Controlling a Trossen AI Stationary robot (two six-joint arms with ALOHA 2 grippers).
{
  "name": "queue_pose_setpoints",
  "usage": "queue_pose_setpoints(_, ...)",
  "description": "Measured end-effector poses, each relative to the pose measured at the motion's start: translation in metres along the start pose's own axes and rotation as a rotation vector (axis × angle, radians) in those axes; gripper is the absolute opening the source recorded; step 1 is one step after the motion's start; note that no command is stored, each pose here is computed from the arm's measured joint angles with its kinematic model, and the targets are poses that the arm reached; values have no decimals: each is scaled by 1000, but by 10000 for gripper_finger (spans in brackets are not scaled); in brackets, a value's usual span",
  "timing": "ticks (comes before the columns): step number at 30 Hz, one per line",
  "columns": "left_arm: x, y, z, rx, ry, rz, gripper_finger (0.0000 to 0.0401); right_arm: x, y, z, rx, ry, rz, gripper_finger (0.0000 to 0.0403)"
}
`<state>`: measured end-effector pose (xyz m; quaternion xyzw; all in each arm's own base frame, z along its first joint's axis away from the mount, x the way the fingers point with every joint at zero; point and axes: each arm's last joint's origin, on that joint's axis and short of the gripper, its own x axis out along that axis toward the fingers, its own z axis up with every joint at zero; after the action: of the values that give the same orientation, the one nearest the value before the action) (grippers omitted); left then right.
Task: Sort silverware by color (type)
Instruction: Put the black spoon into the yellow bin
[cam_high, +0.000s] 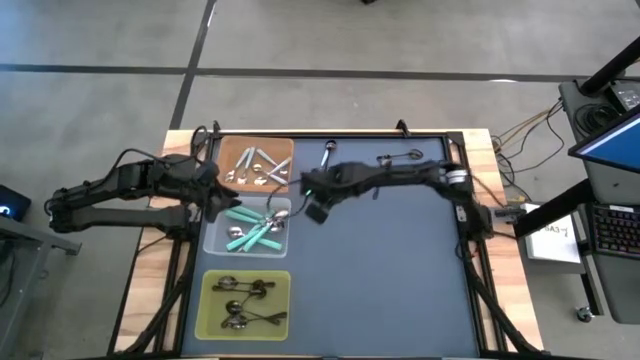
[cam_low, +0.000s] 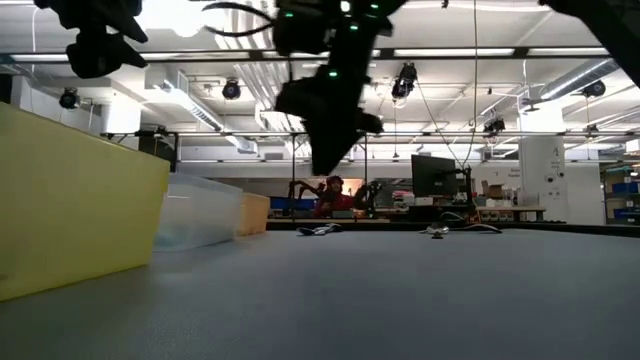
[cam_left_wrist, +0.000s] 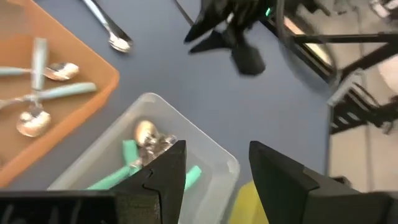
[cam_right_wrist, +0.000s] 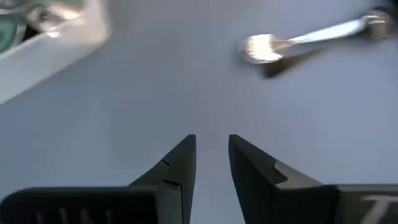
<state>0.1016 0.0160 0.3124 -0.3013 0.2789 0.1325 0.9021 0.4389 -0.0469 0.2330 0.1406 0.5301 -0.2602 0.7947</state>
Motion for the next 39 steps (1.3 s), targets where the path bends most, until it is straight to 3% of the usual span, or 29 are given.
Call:
queue_pose_setpoints(3, 0, 1, 1, 10, -29, 48, 158, -9, -35, -7, -2, -17, -17, 86)
queue_pose_setpoints(6, 0, 3, 2, -5, -73, 115, 158, -11, -74, -23, 84, -6, -43, 86)
queue_pose_setpoints(8, 1, 5, 4, -31, -112, 180, 158, -9, -97, -37, 195, 2, -71, 86)
queue_pose_setpoints(12, 5, 9, 8, -108, -221, 356, 158, -1, -125, -67, 531, -48, -75, 86)
queue_pose_setpoints(18, 15, 12, 18, -145, -357, 548, 158, 20, -144, -111, 760, -111, -157, 86)
queue_pose_setpoints(23, 24, 10, 25, -132, -399, 589, 158, 34, -160, -133, 903, -78, -245, 86)
queue_pose_setpoints(29, 28, 14, 28, -66, -376, 643, 158, 46, -171, -139, 993, -27, -240, 86)
queue_pose_setpoints(35, 25, 20, 31, -43, -376, 688, 158, 47, -169, -125, 1068, -143, -137, 86)
queue_pose_setpoints(39, 21, 21, 30, -17, -367, 682, 158, 50, -175, -124, 1086, -159, -166, 86)
